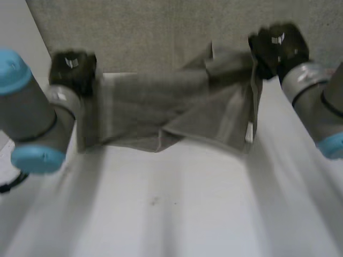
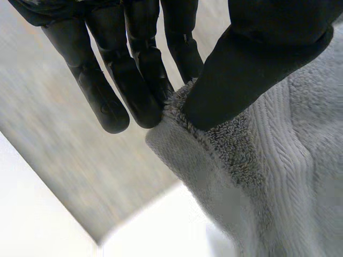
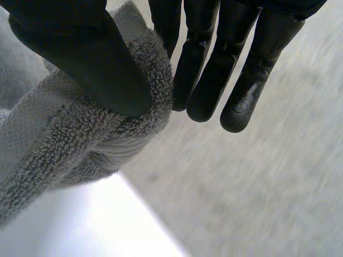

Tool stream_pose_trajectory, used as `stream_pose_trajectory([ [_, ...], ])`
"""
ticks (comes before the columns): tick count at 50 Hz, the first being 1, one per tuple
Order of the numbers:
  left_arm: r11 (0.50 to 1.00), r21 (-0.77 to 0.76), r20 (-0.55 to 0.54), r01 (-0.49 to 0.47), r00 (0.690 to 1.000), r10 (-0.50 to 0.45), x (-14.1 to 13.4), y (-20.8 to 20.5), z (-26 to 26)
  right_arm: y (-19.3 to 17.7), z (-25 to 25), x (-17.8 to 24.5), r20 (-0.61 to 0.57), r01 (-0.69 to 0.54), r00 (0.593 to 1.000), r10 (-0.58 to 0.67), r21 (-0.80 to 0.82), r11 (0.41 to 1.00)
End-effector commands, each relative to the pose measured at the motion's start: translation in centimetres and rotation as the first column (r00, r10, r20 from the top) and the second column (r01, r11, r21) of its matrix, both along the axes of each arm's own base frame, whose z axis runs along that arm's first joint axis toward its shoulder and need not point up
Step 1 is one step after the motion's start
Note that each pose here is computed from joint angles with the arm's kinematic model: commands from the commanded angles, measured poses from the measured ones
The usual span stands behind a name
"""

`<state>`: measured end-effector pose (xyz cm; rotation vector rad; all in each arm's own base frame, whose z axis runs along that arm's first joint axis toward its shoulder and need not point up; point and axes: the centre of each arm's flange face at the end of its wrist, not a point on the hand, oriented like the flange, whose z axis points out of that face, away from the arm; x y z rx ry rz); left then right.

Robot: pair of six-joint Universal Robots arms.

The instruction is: Fold the towel.

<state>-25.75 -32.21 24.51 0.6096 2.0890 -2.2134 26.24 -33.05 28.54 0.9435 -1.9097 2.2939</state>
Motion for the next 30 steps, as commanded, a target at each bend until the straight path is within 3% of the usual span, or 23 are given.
stream_pose_trajectory([
  [1, 0.963, 0.271, 0.103, 0.013, 0.994, -0.042, 1.7, 5.5, -8.1, 0.8, -7.0, -2.3, -0.082, 0.058, 0.996, -0.041, 0.229, 0.972],
  [8, 0.927, 0.373, 0.142, 0.043, 0.985, -0.102, 2.4, 10.8, -9.9, 3.8, -10.2, -3.5, -0.142, 0.028, 0.989, 0.039, 0.44, 0.898],
  [19, 0.935, 0.349, 0.182, 0.054, 0.975, -0.125, 3.7, 13.7, -8.3, 6.5, -7.5, -6.3, -0.21, -0.026, 0.963, 0.171, 0.559, 0.829],
  [22, 0.941, 0.33, 0.206, 0.071, 0.968, -0.145, 3.4, 13.7, -7.9, 6.4, -7.2, -6.4, -0.21, -0.022, 0.964, 0.163, 0.55, 0.835],
  [30, 0.974, 0.194, 0.197, 0.113, 0.969, -0.152, 1.7, 11.8, -4.6, 5.4, -5.0, -6.2, -0.125, -0.028, 0.989, 0.084, 0.399, 0.917],
])
